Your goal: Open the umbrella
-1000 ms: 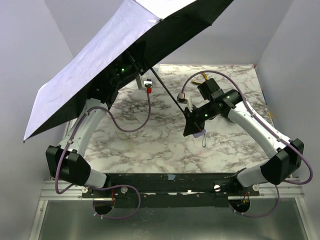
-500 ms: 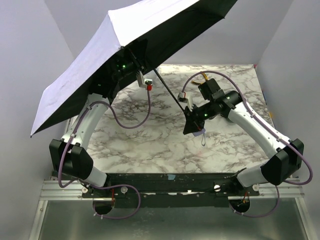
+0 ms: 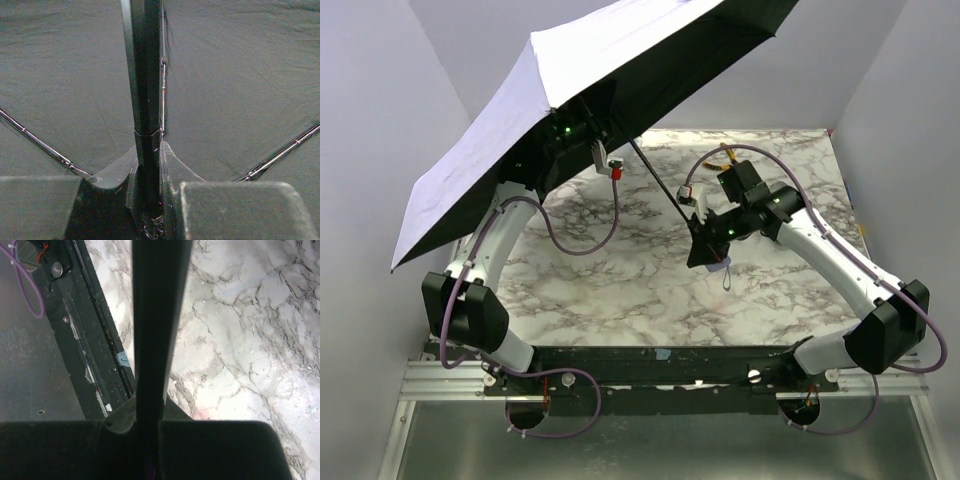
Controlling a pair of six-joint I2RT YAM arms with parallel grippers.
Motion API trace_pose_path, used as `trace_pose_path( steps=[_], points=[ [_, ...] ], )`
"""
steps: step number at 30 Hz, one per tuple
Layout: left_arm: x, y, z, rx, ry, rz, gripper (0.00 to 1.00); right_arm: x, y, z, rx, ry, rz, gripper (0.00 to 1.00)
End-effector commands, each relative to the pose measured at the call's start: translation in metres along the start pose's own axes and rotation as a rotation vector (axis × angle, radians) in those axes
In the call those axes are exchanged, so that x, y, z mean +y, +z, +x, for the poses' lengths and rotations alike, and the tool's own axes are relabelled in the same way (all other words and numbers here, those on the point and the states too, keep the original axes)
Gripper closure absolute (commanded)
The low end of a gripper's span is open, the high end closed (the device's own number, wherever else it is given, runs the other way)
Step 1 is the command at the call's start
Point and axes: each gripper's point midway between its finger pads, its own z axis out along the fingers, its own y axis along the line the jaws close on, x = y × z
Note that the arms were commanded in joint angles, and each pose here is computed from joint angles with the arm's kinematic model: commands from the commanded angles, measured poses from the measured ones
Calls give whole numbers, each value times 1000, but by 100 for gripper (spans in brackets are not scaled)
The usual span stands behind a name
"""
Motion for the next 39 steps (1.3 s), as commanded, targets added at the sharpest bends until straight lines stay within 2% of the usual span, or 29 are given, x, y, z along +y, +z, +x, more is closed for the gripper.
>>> trace_pose_path(
  steps=[1, 6, 9, 15, 17, 22, 26, 31, 39],
  points=[
    [55, -136, 181, 779, 300, 38, 83, 51, -25, 102, 346, 4, -160, 99],
    [51, -135, 174, 750, 297, 30, 83, 49, -23, 87, 298, -11, -150, 99],
    [41, -118, 145, 649, 274, 25, 79, 49, -20, 59, 203, -21, -154, 99],
    [32, -73, 72, 429, 216, -8, 78, 50, -19, -13, 5, -43, -182, 99],
    [30, -60, 50, 362, 191, -5, 75, 50, -20, -30, -38, -50, -191, 99],
    [21, -35, 3, 218, 169, -18, 59, 52, -22, -61, -127, -54, -206, 99],
    [11, -24, -36, 110, 140, -7, 56, 53, -24, -70, -165, -57, -202, 99],
    [0, -23, -77, 1, 105, 0, 53, 52, -25, -75, -212, -44, -179, 99],
    [11, -40, -103, -66, -39, -59, 34, 44, -27, -93, -352, -3, -103, 99]
  ],
)
